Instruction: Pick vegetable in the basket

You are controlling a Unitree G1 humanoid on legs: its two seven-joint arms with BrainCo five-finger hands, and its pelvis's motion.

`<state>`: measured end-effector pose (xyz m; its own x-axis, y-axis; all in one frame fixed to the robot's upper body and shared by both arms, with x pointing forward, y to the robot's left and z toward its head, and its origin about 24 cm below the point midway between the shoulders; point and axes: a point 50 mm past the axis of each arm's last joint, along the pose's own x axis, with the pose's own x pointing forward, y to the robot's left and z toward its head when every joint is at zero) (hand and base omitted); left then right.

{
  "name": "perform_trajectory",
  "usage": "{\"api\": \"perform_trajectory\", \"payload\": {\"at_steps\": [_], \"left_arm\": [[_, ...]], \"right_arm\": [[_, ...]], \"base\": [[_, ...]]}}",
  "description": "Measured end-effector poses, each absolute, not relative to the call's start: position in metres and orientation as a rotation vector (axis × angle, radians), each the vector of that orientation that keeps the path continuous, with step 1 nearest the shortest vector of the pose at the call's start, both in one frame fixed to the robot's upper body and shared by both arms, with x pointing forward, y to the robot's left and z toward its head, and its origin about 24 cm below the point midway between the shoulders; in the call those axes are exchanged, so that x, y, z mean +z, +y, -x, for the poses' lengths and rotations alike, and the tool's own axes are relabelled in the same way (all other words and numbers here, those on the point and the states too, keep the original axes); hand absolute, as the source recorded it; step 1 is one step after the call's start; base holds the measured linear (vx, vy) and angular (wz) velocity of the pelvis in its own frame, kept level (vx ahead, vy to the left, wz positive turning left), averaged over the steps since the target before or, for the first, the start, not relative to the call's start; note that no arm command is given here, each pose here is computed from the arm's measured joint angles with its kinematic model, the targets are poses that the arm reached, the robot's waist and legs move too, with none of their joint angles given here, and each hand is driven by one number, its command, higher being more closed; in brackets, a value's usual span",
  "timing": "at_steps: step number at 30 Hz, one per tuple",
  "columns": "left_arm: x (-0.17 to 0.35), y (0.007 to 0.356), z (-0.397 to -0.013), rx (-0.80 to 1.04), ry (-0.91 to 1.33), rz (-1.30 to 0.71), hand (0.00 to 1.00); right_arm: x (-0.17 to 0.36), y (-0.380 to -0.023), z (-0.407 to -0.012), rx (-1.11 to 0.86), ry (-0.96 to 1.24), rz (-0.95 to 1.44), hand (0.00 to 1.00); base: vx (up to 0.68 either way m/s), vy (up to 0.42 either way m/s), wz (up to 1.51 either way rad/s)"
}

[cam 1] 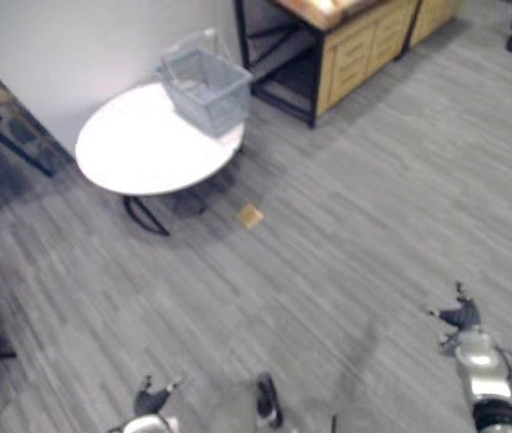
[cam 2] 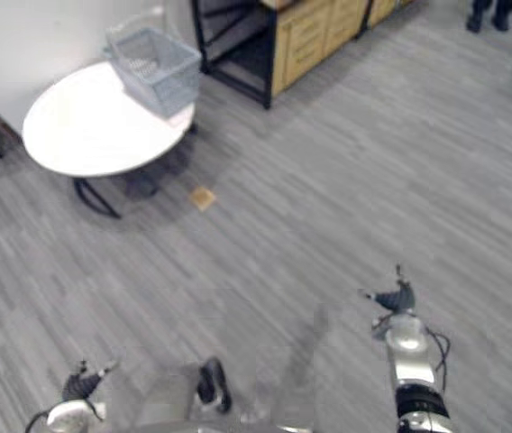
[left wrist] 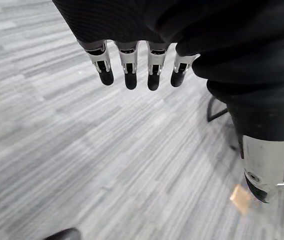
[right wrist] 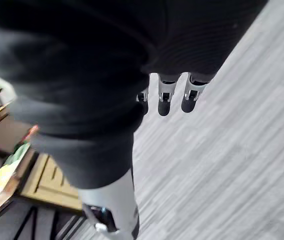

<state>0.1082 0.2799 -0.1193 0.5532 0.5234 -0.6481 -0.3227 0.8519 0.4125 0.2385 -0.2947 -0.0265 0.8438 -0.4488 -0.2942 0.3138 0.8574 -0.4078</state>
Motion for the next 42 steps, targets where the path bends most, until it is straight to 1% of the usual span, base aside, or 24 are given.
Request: {"api": "perform_trajectory", "payload": {"at_steps": [5,8,9,12,16,18,22,26,30,32,34,35,36,37,41,42], "left_arm": [[-0.118,0.274,-0.115,0.473,0.831,-0.269,0.0],[-0.116,0.276,-0.122,0.478,0.812,-0.269,0.0],[-0.116,0.278,-0.119,0.483,0.819,-0.272,0.0],[-0.129,0.266,-0.1,0.47,0.895,-0.247,0.0],[-0.136,0.26,-0.077,0.473,0.959,-0.23,0.0],[-0.136,0.262,-0.073,0.483,0.966,-0.23,0.0],[-0.136,0.267,-0.066,0.523,0.977,-0.219,0.0],[-0.139,0.259,-0.065,0.517,0.991,-0.194,0.0],[-0.146,0.253,-0.058,0.485,1.052,-0.186,0.0],[-0.148,0.251,-0.057,0.464,1.074,-0.195,0.0],[-0.149,0.246,-0.061,0.414,1.074,-0.23,0.0],[-0.148,0.246,-0.064,0.402,1.064,-0.24,0.0],[-0.147,0.248,-0.07,0.389,1.046,-0.254,0.0],[-0.143,0.251,-0.084,0.365,1.01,-0.282,0.0],[-0.139,0.256,-0.095,0.327,0.982,-0.333,0.0],[-0.14,0.252,-0.095,0.312,0.985,-0.335,0.0]], "right_arm": [[0.002,-0.288,-0.254,-0.383,0.259,0.412,0.0],[0.019,-0.307,-0.252,-0.49,0.205,0.427,0.0],[0.019,-0.309,-0.252,-0.506,0.204,0.431,0.0],[0.032,-0.312,-0.256,-0.503,0.173,0.5,0.0],[0.044,-0.302,-0.266,-0.477,0.112,0.504,0.0],[0.049,-0.296,-0.273,-0.459,0.089,0.506,0.0],[0.065,-0.286,-0.289,-0.419,0.027,0.552,0.0],[0.08,-0.297,-0.292,-0.422,-0.003,0.648,0.0],[0.081,-0.289,-0.296,-0.394,-0.015,0.726,0.0],[0.094,-0.279,-0.308,-0.368,-0.062,0.761,0.0],[0.111,-0.264,-0.322,-0.318,-0.135,0.811,0.0],[0.114,-0.263,-0.323,-0.313,-0.147,0.837,0.0],[0.118,-0.262,-0.325,-0.31,-0.159,0.857,0.0],[0.122,-0.267,-0.324,-0.315,-0.162,0.888,0.0],[0.123,-0.271,-0.323,-0.315,-0.157,0.976,0.0],[0.124,-0.271,-0.323,-0.309,-0.159,1.0,0.0]], "base": [[0.58,-0.097,0.93],[0.64,-0.396,1.3],[0.66,-0.47,1.14],[0.63,-0.48,0.74],[0.56,-0.344,0.24],[0.47,-0.171,0.0],[0.5,-0.055,0.12],[0.61,0.084,0.38],[0.68,0.123,0.76],[0.49,-0.055,0.6],[0.39,-0.104,0.62],[0.23,-0.102,0.76],[0.27,-0.214,1.07],[0.26,-0.258,1.09],[0.26,-0.39,0.85],[0.26,-0.367,0.07]]}}
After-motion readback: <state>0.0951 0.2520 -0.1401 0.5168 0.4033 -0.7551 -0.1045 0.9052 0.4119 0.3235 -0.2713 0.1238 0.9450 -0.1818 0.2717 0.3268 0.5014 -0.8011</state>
